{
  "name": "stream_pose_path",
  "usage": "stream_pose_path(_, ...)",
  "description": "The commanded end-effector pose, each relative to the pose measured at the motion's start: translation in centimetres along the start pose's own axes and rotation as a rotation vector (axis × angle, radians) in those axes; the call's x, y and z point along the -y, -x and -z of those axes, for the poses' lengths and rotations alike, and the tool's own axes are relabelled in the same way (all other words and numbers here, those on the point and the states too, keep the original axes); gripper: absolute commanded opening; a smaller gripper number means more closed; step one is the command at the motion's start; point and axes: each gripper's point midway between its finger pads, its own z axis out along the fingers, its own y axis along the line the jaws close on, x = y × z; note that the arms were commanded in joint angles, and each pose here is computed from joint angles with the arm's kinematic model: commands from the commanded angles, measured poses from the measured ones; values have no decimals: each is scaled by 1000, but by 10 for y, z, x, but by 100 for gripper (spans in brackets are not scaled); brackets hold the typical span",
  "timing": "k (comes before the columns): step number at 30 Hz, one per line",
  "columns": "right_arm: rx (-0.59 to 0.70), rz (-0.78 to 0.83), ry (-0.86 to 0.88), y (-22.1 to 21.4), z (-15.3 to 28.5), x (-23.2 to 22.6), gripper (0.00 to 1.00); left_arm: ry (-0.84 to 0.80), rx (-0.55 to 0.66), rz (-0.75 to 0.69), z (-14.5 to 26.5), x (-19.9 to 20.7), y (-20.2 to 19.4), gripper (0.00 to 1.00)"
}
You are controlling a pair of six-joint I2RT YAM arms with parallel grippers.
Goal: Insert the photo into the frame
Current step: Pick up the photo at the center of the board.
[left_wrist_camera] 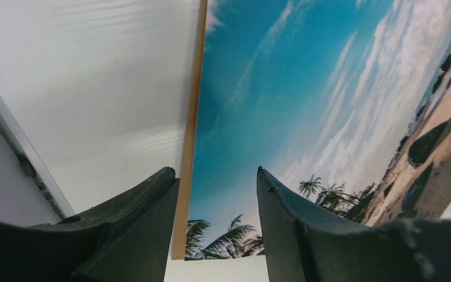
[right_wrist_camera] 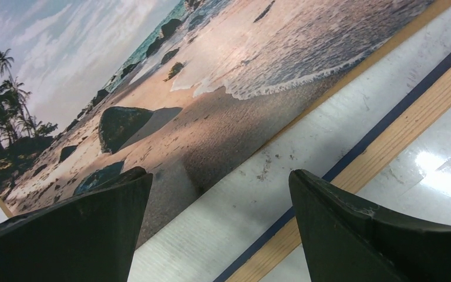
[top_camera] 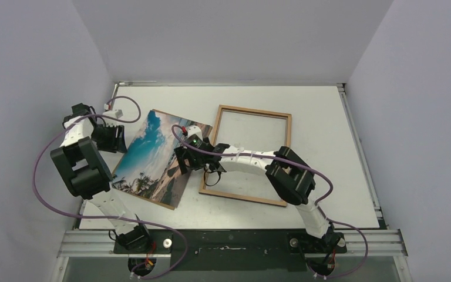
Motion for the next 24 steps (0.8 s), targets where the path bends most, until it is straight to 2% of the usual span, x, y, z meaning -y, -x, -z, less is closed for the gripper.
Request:
stream_pose_path(1, 37, -27, 18, 18, -3, -4, 91, 121, 72, -88, 3, -23, 17, 49)
stream_pose_path(7, 2, -78, -10, 4, -11, 17, 90, 124, 62, -96, -16, -21, 12, 49)
stream_pose_path(18, -8, -100, -136, -2, -4, 57, 90, 87, 32, -137, -36, 7, -1, 47)
stream_pose_path(24, 19, -153, -54, 9, 0, 44, 90, -21, 5, -101, -37, 33, -16, 46)
